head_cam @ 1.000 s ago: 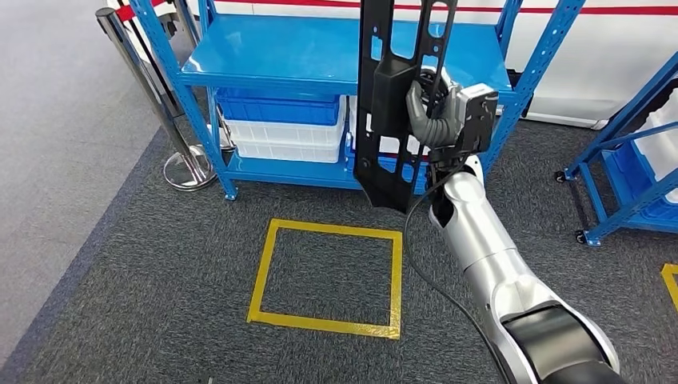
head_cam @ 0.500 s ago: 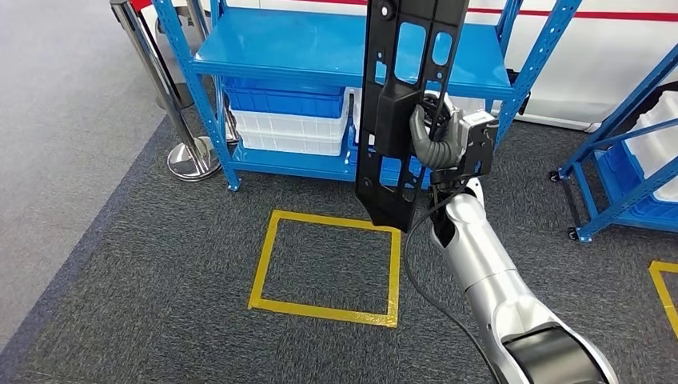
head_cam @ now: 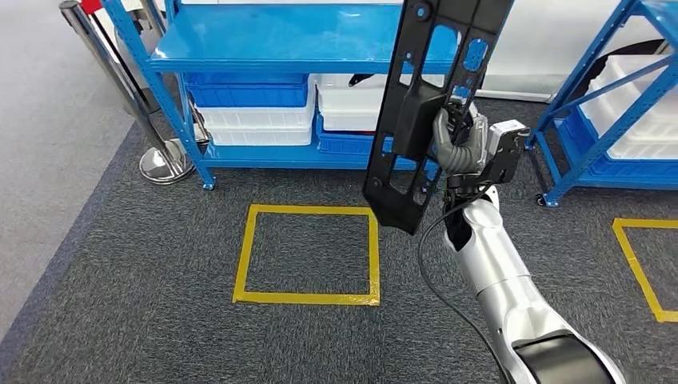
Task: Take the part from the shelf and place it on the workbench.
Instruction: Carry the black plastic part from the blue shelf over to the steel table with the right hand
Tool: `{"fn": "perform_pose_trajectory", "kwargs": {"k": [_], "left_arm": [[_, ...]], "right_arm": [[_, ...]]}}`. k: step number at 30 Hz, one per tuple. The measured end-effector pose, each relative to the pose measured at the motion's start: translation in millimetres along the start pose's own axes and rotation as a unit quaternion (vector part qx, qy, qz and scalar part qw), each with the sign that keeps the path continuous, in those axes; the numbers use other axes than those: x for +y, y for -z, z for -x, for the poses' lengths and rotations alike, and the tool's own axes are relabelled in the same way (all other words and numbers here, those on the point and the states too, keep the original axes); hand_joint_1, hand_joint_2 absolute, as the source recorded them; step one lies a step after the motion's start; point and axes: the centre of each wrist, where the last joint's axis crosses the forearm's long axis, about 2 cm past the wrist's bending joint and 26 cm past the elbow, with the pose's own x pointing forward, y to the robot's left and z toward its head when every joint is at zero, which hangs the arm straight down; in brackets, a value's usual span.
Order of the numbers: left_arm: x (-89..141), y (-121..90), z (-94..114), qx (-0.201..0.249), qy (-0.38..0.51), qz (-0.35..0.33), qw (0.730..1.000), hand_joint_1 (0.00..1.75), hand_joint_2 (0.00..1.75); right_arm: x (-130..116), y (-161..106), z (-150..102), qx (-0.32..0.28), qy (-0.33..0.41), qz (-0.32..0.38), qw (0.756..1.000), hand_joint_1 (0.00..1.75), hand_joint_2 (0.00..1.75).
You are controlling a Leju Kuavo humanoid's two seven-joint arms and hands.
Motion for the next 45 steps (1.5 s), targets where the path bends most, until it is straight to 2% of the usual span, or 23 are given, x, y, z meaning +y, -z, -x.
{"fn": "perform_pose_trajectory", "kwargs": {"k": [14,22,32,45], "left_arm": [[3.5,3.4,-5.3,0.009,-0.017,0.012,1.000,0.00,1.75],[3.6,-1.8,5.1,0.021,-0.029,0.028,0.999,0.00,1.75],[4.2,-1.2,4.2,0.024,-0.034,0.057,0.998,0.00,1.75],[5.8,0.7,1.2,0.041,-0.037,0.056,0.997,0.00,1.75]], "right_arm": [[-2.2,9.1,1.8,-0.010,-0.005,0.045,0.999,1.75,1.75],[-1.7,2.9,4.4,-0.006,-0.006,0.048,0.999,1.75,1.75],[-1.4,4.2,-5.5,-0.027,-0.004,0.053,0.998,1.75,1.75],[-6.5,7.2,-7.9,-0.028,-0.005,0.057,0.998,1.75,1.75]]}}
